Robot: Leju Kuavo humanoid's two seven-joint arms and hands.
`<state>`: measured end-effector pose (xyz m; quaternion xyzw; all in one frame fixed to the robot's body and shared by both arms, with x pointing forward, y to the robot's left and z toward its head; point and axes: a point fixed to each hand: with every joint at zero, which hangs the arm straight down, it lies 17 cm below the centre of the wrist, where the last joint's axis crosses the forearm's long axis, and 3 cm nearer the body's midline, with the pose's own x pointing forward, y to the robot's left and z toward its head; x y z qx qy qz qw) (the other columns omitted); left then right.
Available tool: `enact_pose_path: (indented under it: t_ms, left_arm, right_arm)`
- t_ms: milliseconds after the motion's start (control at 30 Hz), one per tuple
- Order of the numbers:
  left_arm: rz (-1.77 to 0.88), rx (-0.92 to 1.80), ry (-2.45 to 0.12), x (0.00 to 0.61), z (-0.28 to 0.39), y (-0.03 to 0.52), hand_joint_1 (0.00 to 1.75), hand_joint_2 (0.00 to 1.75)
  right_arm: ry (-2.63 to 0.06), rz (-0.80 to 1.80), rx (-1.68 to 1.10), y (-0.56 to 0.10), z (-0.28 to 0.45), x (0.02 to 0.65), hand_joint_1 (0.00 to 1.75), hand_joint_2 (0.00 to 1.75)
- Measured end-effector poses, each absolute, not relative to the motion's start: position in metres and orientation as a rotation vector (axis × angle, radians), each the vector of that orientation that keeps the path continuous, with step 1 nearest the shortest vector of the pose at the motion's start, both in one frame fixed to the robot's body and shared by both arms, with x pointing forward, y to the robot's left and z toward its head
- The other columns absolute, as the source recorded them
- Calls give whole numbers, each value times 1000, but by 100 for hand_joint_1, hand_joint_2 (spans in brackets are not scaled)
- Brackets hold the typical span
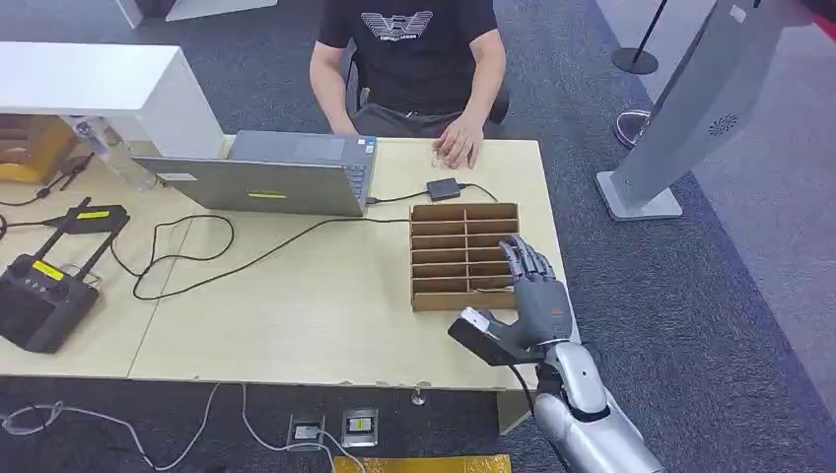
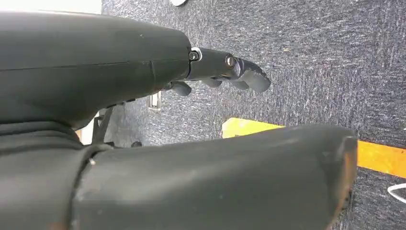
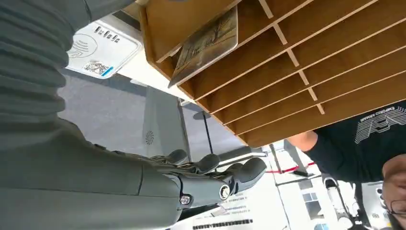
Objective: Pass the card to the sensor for recognition and then transmit it.
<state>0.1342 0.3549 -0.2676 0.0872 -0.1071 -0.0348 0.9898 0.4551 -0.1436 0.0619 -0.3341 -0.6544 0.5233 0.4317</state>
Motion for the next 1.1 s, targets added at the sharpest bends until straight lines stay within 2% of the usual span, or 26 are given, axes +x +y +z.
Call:
enact_pose_path:
  t_ms: [1100]
  left_arm:
    - [-70,175,-215,134,-268,355,0,0]
  right_arm:
    - [-1632,1305,-832,-143,62,455,0,175]
